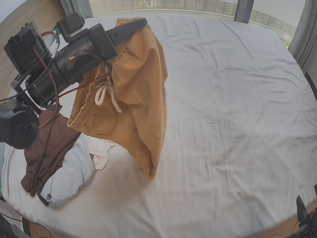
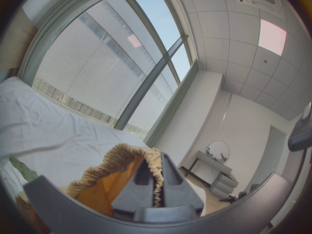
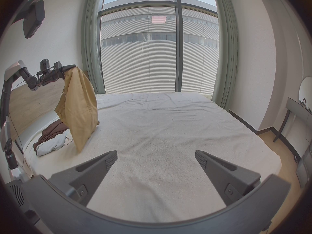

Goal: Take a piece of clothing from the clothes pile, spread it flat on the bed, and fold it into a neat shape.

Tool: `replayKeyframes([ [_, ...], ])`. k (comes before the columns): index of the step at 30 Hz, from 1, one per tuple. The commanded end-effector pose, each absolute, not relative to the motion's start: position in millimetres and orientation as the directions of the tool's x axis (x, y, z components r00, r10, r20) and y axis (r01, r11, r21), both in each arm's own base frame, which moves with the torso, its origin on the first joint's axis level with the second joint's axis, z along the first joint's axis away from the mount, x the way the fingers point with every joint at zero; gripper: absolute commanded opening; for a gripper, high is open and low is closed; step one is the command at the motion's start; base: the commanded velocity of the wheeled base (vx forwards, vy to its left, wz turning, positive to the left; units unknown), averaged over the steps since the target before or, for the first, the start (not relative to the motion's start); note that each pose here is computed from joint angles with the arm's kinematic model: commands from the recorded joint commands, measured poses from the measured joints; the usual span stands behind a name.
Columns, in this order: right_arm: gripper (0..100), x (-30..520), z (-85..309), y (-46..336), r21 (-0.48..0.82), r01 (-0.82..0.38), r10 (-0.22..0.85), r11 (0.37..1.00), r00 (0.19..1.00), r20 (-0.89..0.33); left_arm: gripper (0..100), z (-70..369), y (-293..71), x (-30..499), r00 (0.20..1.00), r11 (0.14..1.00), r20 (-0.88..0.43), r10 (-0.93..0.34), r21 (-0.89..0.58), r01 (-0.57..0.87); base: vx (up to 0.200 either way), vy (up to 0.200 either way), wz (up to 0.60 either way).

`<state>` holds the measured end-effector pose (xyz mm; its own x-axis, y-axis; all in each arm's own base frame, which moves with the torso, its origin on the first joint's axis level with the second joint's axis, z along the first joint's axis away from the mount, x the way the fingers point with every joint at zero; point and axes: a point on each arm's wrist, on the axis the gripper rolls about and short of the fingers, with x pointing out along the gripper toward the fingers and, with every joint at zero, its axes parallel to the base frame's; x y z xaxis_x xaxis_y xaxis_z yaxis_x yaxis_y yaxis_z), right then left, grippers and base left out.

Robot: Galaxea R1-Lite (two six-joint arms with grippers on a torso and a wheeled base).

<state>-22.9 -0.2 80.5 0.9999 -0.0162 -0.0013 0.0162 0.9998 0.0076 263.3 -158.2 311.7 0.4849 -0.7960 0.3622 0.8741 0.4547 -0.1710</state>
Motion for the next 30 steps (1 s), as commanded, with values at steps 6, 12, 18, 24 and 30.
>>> replayKeyframes([
  [6, 100, -22, 75, 0, 0.008, 0.015, -0.015, 1.000, 1.000, -0.008, 0, 331, -174, 266, 0.454, 0.404, 0.427, -0.782, -0.206, 0.891, 0.000, 0.000, 0.00],
  [12, 100, -22, 75, 0, 0.008, 0.017, -0.017, 1.000, 1.000, -0.008, 0, 331, -174, 261, 0.447, 0.396, 0.425, -0.787, -0.208, 0.894, 0.000, 0.000, 0.00],
  [18, 100, -22, 75, 0, 0.008, 0.017, -0.017, 1.000, 1.000, -0.008, 0, 339, -169, 252, 0.447, 0.394, 0.420, -0.790, -0.211, 0.895, 0.000, 0.000, 0.00],
  [24, 100, -22, 75, 0, 0.008, 0.017, -0.017, 1.000, 1.000, -0.006, 0, 346, -171, 244, 0.432, 0.375, 0.412, -0.802, -0.215, 0.902, 0.000, 0.000, 0.00],
  [30, 100, -23, 76, 0, 0.006, 0.017, -0.017, 1.000, 1.000, -0.005, 0, 347, -178, 241, 0.415, 0.354, 0.406, -0.815, -0.218, 0.909, 0.000, 0.000, 0.00],
])
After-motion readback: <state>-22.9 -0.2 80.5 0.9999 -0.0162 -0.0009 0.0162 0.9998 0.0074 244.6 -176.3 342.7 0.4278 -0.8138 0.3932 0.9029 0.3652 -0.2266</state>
